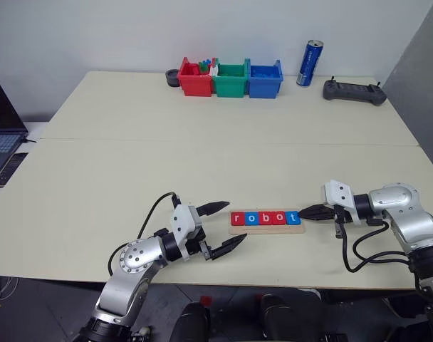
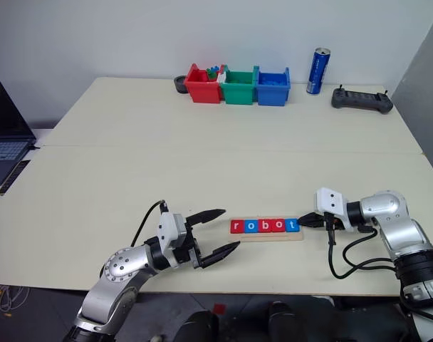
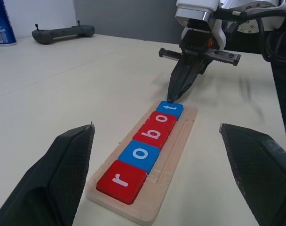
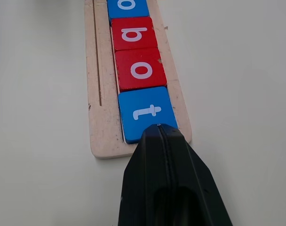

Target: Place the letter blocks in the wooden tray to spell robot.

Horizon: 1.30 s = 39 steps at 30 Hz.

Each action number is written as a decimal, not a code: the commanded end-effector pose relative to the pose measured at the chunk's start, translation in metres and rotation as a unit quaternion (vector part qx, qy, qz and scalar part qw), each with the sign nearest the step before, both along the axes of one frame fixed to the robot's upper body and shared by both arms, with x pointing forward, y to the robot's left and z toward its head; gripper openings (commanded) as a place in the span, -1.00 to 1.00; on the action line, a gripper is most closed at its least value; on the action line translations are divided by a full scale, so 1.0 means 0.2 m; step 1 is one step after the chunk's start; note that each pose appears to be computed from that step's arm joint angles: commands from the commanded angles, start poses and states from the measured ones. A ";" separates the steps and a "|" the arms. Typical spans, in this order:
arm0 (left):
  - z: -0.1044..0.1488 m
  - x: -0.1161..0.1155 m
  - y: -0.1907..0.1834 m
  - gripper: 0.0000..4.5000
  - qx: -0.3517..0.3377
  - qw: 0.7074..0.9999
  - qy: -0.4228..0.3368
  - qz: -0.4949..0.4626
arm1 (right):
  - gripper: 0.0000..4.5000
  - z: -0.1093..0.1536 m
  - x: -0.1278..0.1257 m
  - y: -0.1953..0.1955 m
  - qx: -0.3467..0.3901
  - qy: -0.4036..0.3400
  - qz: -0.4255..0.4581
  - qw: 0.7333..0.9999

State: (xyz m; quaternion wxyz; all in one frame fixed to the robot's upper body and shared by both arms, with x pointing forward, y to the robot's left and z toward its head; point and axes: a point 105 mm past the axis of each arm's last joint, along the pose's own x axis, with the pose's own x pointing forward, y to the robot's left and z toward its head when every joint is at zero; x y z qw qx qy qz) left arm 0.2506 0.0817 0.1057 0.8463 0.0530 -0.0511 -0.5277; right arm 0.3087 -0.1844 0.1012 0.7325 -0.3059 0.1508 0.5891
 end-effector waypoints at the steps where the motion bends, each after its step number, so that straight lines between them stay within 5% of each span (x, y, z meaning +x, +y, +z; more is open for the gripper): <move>1: 0.02 0.00 0.00 1.00 -0.001 1.000 -0.014 -0.004 | -1.00 0.04 0.00 -0.03 0.000 -0.016 -0.005 1.000; 39: 0.03 -0.01 -0.01 1.00 0.000 1.000 -0.014 -0.006 | -1.00 0.05 -0.01 0.04 0.014 -0.017 0.012 1.000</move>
